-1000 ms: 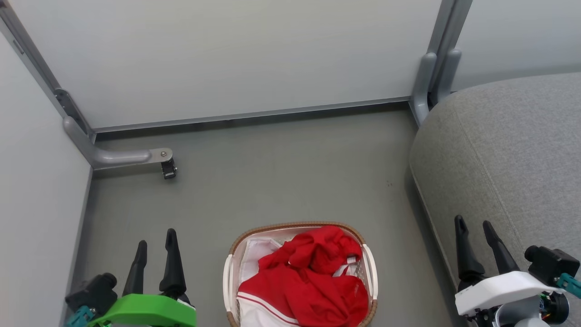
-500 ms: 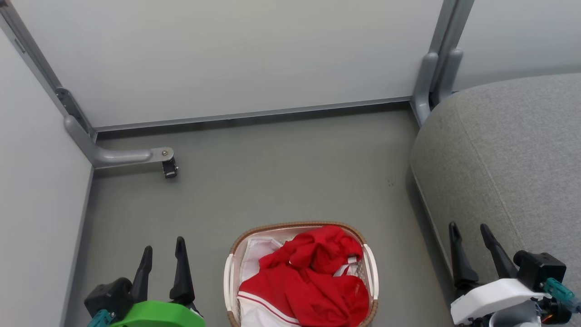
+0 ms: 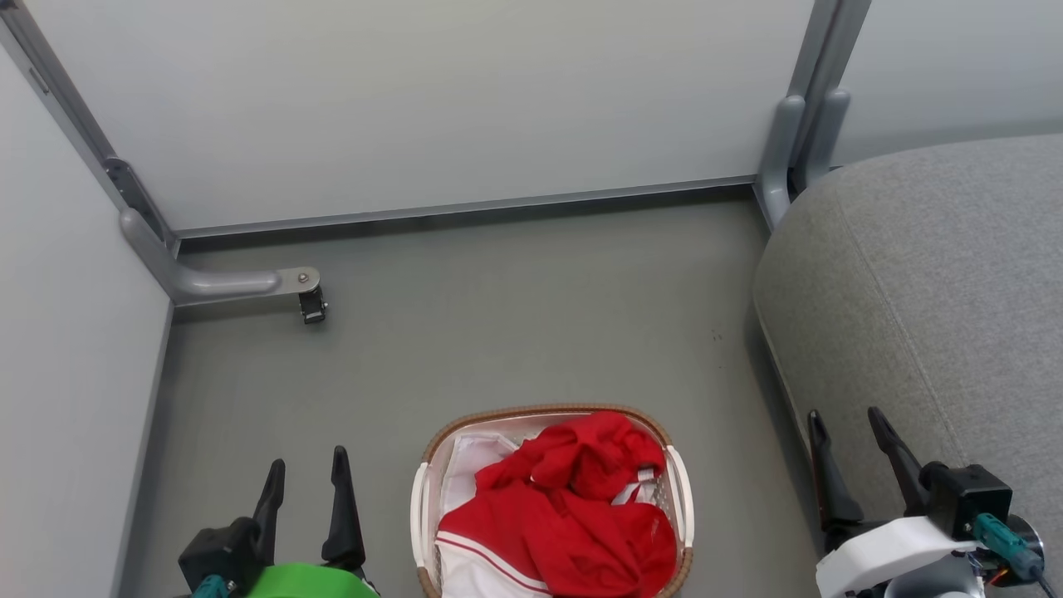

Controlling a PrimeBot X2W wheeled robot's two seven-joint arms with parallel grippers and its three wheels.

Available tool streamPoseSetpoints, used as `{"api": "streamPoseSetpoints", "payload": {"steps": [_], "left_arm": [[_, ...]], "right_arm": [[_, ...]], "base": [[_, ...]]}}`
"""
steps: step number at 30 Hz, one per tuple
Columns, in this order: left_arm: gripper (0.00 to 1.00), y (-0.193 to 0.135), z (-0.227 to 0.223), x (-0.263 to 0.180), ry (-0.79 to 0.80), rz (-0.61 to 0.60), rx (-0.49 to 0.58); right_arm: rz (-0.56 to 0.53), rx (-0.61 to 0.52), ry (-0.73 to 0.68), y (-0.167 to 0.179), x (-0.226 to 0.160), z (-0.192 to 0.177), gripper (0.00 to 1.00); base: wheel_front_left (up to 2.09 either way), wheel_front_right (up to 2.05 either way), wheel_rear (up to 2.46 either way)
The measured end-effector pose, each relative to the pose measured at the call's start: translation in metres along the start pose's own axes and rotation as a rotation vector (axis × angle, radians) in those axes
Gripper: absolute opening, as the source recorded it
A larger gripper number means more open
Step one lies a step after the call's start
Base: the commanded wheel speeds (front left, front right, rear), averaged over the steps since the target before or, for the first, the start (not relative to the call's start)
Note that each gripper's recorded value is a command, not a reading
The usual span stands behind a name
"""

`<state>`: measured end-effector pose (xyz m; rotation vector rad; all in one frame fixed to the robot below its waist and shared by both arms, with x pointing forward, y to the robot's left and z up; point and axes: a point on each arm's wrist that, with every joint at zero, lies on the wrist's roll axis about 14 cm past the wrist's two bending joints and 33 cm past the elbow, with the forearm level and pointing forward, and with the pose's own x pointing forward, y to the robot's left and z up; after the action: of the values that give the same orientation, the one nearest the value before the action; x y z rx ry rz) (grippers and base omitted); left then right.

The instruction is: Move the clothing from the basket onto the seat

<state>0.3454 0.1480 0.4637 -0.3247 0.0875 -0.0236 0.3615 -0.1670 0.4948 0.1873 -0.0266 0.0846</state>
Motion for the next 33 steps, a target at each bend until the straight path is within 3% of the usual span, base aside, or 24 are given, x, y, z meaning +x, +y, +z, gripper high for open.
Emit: {"api": "streamPoseSetpoints", "payload": {"steps": [21, 33], "left_arm": [[1.00, -0.002, -0.008, -0.004, 0.004, -0.009, 0.098], [1.00, 0.000, -0.012, -0.005, 0.012, -0.003, 0.099]], "right_arm": [[0.043, -0.138, -0.010, 0.007, -0.001, -0.001, 1.00], [0.043, -0.142, -0.007, 0.007, -0.001, -0.002, 1.00]], "base": [[0.00, 0.00, 0.00], [0.00, 0.00, 0.00]]}}
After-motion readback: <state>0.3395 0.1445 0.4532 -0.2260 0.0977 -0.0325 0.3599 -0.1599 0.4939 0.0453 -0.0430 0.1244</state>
